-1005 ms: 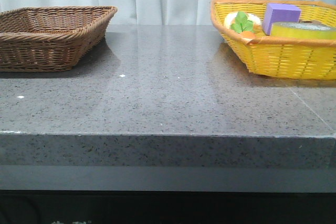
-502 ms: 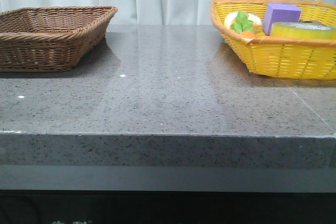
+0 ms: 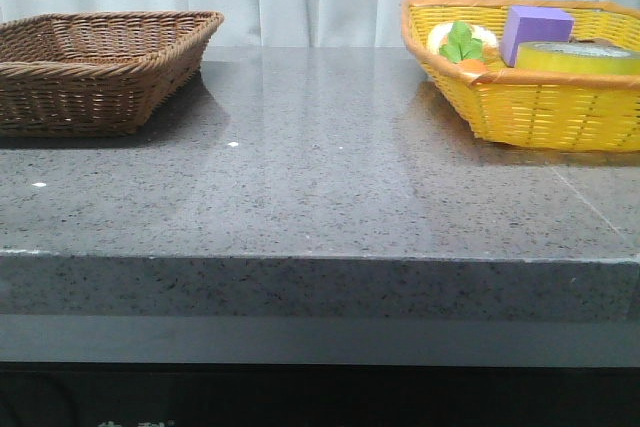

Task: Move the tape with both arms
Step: 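Reach the right gripper down to the yellow tape roll in the yellow basket, then lift the tape roll with the right gripper and set it on the table center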

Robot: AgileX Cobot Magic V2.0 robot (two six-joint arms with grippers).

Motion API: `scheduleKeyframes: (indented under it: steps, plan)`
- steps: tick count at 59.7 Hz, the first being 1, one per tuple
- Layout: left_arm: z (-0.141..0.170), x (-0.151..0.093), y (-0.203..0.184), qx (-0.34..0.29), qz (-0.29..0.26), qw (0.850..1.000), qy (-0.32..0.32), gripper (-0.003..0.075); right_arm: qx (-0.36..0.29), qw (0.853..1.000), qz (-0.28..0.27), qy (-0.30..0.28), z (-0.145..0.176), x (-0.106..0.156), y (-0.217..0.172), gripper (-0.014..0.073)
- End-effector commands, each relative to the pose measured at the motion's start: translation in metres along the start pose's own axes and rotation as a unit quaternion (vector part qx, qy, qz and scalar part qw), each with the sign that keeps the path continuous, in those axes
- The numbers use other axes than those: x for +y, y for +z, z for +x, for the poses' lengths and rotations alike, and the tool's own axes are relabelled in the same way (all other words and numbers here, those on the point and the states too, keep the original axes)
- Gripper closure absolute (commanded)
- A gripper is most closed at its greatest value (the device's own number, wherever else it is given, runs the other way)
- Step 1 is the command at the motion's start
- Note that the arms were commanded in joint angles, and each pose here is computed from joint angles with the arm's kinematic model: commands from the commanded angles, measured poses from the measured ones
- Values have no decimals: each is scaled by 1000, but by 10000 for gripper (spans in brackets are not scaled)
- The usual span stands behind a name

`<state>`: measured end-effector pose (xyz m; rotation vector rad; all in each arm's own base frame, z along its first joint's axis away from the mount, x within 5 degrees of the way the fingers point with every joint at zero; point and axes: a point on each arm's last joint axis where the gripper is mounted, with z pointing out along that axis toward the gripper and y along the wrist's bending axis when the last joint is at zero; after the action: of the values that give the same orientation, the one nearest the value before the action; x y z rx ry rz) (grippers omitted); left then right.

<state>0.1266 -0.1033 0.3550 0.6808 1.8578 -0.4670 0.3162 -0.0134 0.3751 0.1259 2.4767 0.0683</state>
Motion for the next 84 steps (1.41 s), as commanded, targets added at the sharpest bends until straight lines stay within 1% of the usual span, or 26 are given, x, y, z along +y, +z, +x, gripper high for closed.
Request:
scheduleKeyframes:
  steps: [1, 13, 21, 38, 40, 42, 46, 48, 50, 51, 52, 55, 58, 61, 72, 78, 84]
  plan:
    - [-17, -6, -5, -57, 17, 998, 1, 195, -27, 1000, 10, -3, -22, -2, -3, 57]
    - [-16, -10, -5, -54, 27, 998, 4, 195, 20, 1000, 23, -9, -45, -5, 37, 57]
    - [-16, -10, -5, -52, 27, 998, 4, 195, 33, 999, 30, -13, -60, -7, 64, 57]
    - [-16, -10, -5, -52, 27, 998, 4, 195, 66, 997, 38, -15, -72, -10, 115, 58]
    - [-16, -10, -5, -52, 27, 998, 4, 195, 73, 997, 37, -15, -71, -11, 120, 71]
    - [-16, -10, -5, -52, 27, 998, 4, 195, 81, 996, 36, -14, -70, -11, 124, 103]
    - [-16, -10, -5, -52, 27, 998, 4, 195, 98, 995, 32, -14, -68, -10, 129, 203]
    - [-16, -10, -5, -52, 27, 998, 4, 195, 102, 994, 32, -17, -67, -10, 130, 259]
    - [-16, -10, -5, -52, 27, 998, 4, 195, 104, 994, 32, -19, -66, -10, 131, 340]
    - [-16, -10, -5, -52, 27, 998, 4, 195, 104, 994, 32, -20, -66, -10, 131, 352]
    - [-16, -10, -5, -52, 27, 998, 4, 195, 105, 994, 32, -20, -66, -10, 131, 386]
    - [-16, -10, -5, -52, 27, 998, 4, 195, 105, 994, 32, -20, -67, -10, 129, 446]
    - [-16, -10, -5, -52, 27, 998, 4, 195, 104, 994, 32, -21, -68, -10, 126, 477]
    - [-16, -10, -5, -52, 27, 998, 4, 195, 102, 994, 32, -22, -71, -10, 122, 492]
    - [-16, -10, -5, -52, 27, 998, 4, 195, 100, 994, 31, -26, -81, -8, 96, 495]
    - [-16, -10, -5, -52, 27, 998, 4, 195, 82, 996, 30, -28, -89, -4, 75, 495]
    - [-16, -10, -5, -52, 27, 998, 4, 195, 55, 998, 7, -38, -93, 9, 53, 495]
